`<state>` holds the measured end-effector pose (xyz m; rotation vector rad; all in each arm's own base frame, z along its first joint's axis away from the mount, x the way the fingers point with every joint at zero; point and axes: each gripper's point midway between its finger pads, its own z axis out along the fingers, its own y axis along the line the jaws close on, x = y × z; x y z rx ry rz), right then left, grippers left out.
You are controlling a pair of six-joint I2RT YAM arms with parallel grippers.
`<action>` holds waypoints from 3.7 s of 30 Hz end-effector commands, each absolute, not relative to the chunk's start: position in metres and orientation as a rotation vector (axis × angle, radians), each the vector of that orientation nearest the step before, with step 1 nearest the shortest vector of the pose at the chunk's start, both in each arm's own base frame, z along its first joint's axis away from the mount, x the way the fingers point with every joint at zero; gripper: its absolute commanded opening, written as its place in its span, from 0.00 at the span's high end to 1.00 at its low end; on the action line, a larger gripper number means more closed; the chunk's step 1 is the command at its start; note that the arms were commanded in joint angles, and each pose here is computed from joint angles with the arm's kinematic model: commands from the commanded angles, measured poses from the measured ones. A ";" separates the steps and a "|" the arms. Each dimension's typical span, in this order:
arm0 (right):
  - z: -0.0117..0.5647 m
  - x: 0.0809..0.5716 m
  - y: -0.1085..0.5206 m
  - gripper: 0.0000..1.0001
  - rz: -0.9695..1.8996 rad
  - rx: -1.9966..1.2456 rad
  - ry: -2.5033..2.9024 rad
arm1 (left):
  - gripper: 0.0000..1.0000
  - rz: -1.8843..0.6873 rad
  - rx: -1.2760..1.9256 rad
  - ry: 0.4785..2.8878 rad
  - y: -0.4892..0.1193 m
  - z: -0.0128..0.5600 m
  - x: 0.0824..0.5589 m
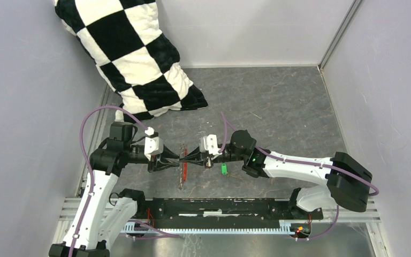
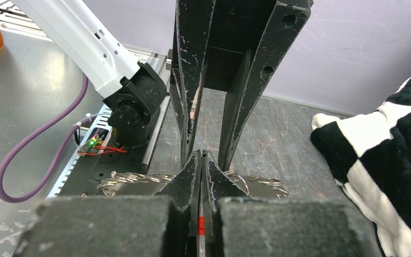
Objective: Put the keys on the keyring
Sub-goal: Adjust the keyring, then pick up the key from the center of the board.
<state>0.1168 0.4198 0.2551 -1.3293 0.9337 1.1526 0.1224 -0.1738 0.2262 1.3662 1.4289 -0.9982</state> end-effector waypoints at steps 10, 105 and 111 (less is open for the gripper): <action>0.297 0.110 0.427 1.00 1.182 -1.278 0.802 | 0.63 -1.106 1.333 1.370 -0.181 0.242 0.110; 0.053 0.161 0.263 0.51 0.632 -1.363 1.686 | 0.98 -0.684 1.572 0.683 -0.184 0.259 0.090; 0.045 0.164 0.265 0.53 0.627 -1.392 1.675 | 0.98 -0.692 1.567 0.680 -0.184 0.262 0.087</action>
